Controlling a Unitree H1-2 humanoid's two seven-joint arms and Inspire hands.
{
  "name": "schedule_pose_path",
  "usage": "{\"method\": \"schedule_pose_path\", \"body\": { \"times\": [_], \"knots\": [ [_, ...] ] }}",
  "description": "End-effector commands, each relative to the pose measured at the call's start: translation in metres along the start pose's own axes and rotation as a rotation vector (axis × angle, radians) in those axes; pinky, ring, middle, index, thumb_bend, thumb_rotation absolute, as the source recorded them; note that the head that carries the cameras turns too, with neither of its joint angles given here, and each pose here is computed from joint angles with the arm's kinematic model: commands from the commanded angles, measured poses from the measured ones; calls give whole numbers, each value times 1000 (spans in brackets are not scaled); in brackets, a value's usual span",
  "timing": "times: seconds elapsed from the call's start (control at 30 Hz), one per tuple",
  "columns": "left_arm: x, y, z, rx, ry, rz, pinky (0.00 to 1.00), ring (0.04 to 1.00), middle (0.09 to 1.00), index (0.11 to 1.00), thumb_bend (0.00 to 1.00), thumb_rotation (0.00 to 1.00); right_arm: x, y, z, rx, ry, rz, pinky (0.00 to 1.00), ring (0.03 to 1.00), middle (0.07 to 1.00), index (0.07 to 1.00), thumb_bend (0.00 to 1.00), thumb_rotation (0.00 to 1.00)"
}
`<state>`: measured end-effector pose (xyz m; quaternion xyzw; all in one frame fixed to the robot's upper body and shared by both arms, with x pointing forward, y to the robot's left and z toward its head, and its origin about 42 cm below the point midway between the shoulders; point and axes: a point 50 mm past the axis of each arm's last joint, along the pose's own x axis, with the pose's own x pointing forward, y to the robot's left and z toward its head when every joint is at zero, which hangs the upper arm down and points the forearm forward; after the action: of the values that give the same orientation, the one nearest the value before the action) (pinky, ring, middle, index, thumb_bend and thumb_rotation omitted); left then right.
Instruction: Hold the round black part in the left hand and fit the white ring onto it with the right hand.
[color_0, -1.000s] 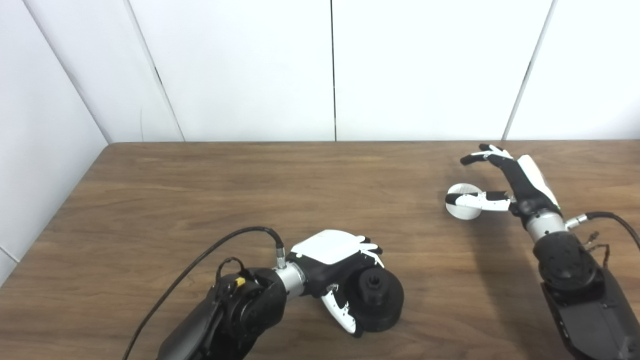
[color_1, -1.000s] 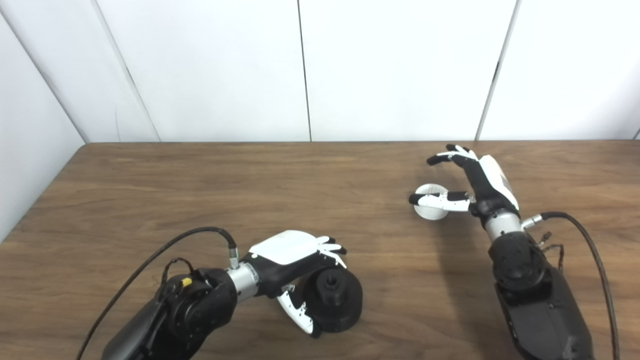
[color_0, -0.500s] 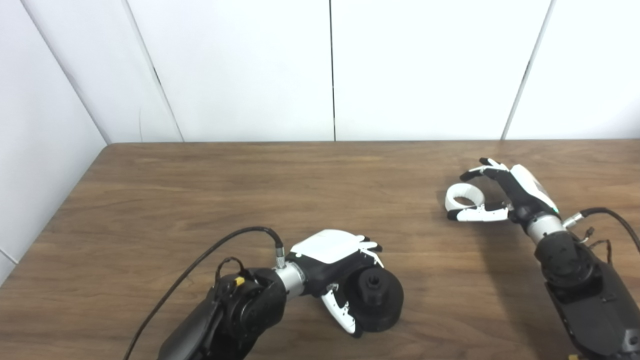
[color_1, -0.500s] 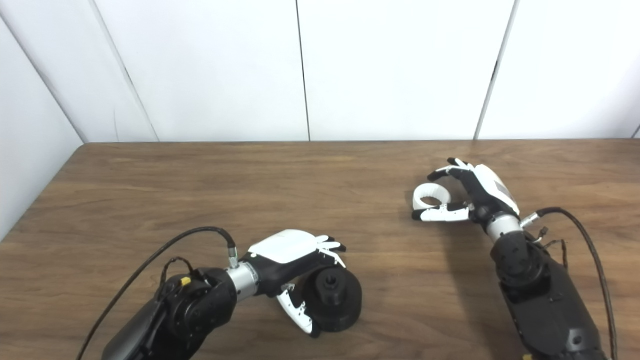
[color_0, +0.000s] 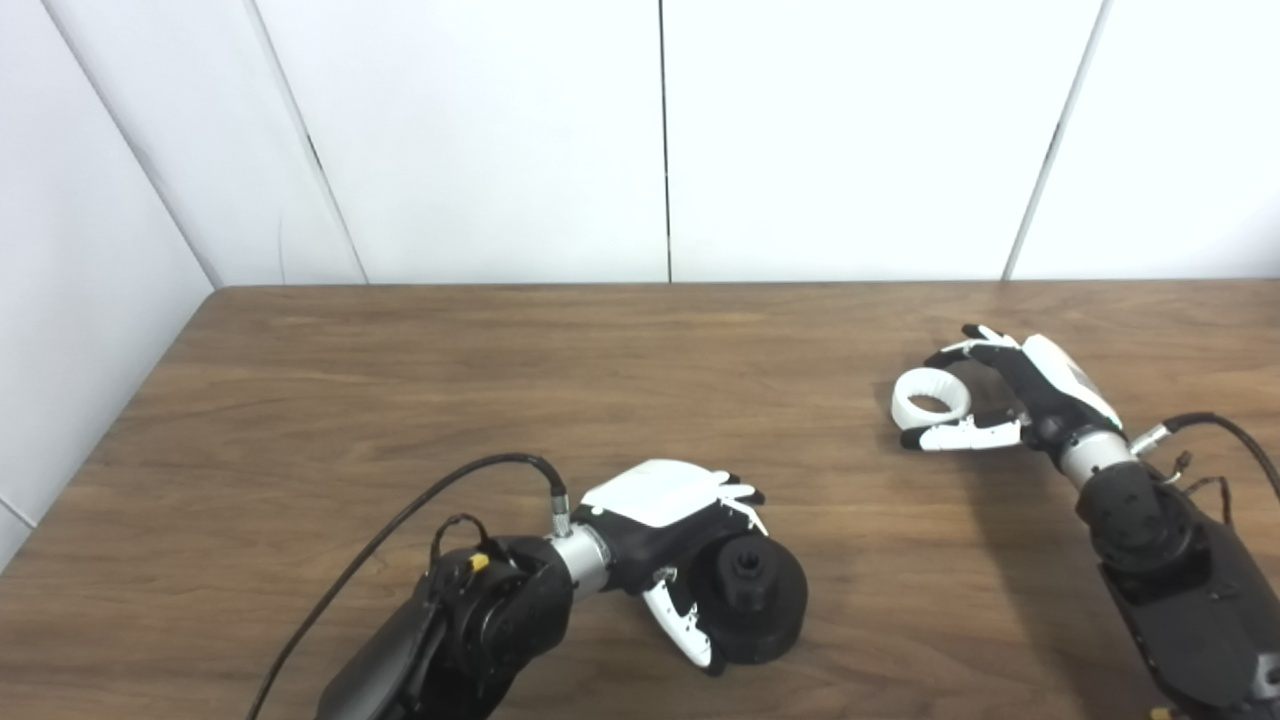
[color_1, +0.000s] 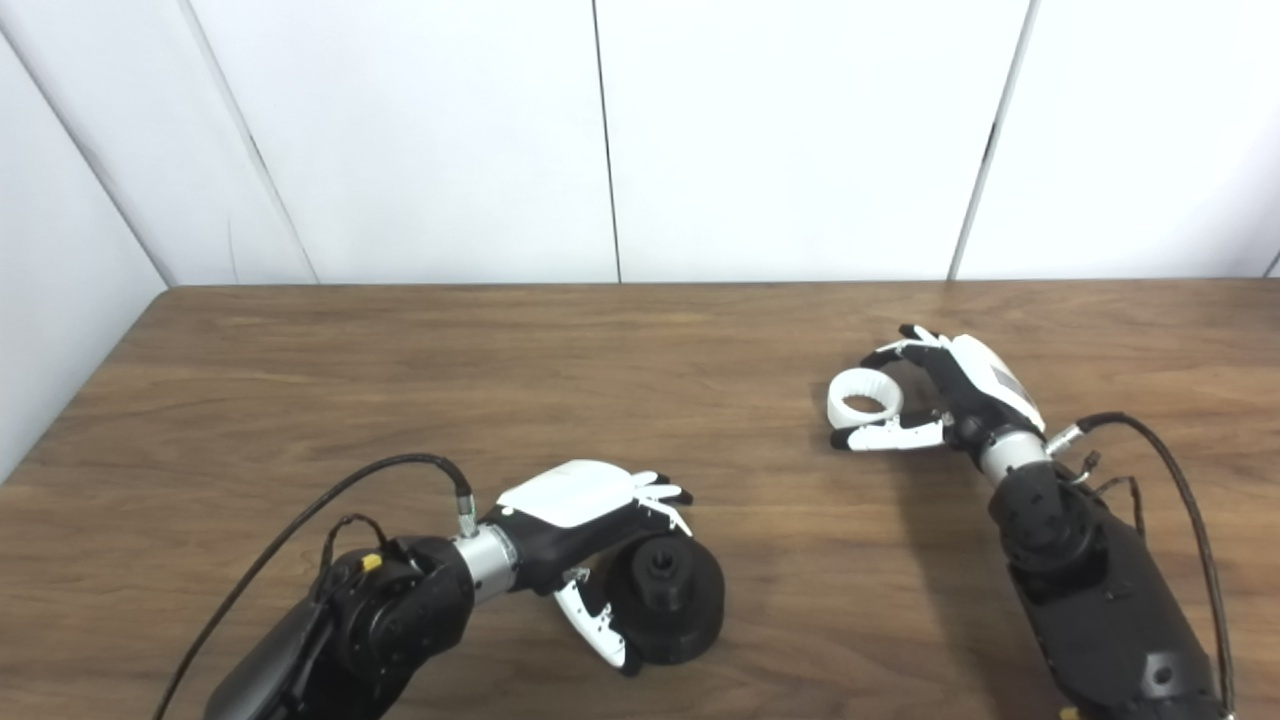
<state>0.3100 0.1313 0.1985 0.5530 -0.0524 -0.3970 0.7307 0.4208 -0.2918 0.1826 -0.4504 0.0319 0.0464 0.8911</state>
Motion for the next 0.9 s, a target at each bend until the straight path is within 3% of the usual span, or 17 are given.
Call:
{"method": "schedule_pose_path", "body": {
  "times": [0.0, 0.53, 0.87],
  "knots": [
    [2, -3, -1, 5, -9, -43, 916, 1000, 965, 718, 844, 209, 11, -26, 19, -23, -68, -66, 958, 1000, 960, 726, 942, 359],
    [1, -3, 1, 12, -13, -43, 916, 1000, 963, 729, 840, 205, 12, -26, 16, -20, -68, -72, 951, 1000, 956, 727, 917, 363],
    [1, -4, 3, 4, -12, -42, 923, 1000, 965, 703, 840, 195, 10, -25, 16, 2, -88, -100, 945, 1000, 924, 662, 862, 299]
  ]
}}
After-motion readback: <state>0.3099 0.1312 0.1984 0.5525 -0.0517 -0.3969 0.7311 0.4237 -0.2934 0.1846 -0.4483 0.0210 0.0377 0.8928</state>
